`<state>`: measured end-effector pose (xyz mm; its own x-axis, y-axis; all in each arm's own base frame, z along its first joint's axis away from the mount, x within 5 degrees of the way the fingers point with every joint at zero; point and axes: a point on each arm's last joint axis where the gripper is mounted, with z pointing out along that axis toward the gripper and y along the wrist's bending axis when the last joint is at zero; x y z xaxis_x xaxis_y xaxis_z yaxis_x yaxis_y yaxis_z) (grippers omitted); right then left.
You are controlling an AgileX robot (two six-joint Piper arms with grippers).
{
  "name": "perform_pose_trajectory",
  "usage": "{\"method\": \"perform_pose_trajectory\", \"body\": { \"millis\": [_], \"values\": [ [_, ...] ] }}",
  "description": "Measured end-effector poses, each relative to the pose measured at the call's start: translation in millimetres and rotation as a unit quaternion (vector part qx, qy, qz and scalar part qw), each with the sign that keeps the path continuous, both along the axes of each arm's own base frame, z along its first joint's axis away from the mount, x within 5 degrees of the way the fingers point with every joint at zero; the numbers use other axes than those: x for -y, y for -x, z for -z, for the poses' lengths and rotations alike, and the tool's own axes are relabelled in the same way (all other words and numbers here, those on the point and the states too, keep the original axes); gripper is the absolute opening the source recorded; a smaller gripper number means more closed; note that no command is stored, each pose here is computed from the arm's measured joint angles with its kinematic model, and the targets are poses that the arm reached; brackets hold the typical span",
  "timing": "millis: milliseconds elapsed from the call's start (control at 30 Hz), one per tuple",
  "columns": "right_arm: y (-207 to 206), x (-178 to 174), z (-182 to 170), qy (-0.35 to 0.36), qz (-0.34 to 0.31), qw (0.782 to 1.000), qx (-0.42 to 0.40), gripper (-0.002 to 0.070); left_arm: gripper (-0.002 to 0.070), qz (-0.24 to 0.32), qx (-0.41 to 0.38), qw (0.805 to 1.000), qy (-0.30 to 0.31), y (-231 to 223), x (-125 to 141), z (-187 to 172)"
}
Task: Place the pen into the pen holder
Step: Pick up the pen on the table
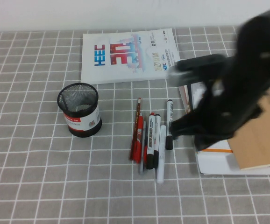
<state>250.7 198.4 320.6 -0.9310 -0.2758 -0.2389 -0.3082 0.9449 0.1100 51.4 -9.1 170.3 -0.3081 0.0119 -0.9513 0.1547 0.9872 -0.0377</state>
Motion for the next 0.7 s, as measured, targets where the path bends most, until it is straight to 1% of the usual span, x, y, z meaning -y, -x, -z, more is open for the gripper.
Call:
{"method": "perform_pose_trajectory", "body": {
  "millis": [167, 367, 433, 533, 700],
  "values": [
    [-18, -39, 28, 0.021, -0.028, 0.999, -0.022, -0.0015, -0.0005, 0.000, 0.000, 1.000, 0.000, 0, 0, 0],
    [-44, -63, 46, 0.032, 0.016, 0.999, -0.021, -0.0002, -0.0005, 0.000, 0.000, 1.000, 0.000, 0, 0, 0],
    [-53, -68, 49, 0.041, 0.024, 0.999, -0.009, 0.0024, -0.0005, 0.000, 0.000, 1.000, 0.000, 0, 0, 0],
    [-65, -71, 53, 0.058, 0.029, 0.998, 0.014, 0.0092, -0.0005, 0.000, 0.000, 1.000, 0.000, 0, 0, 0],
    [-83, -75, 64, 0.077, 0.042, 0.996, 0.030, 0.0241, -0.0005, 0.000, 0.000, 1.000, 0.000, 0, 0, 0]
  ]
}}
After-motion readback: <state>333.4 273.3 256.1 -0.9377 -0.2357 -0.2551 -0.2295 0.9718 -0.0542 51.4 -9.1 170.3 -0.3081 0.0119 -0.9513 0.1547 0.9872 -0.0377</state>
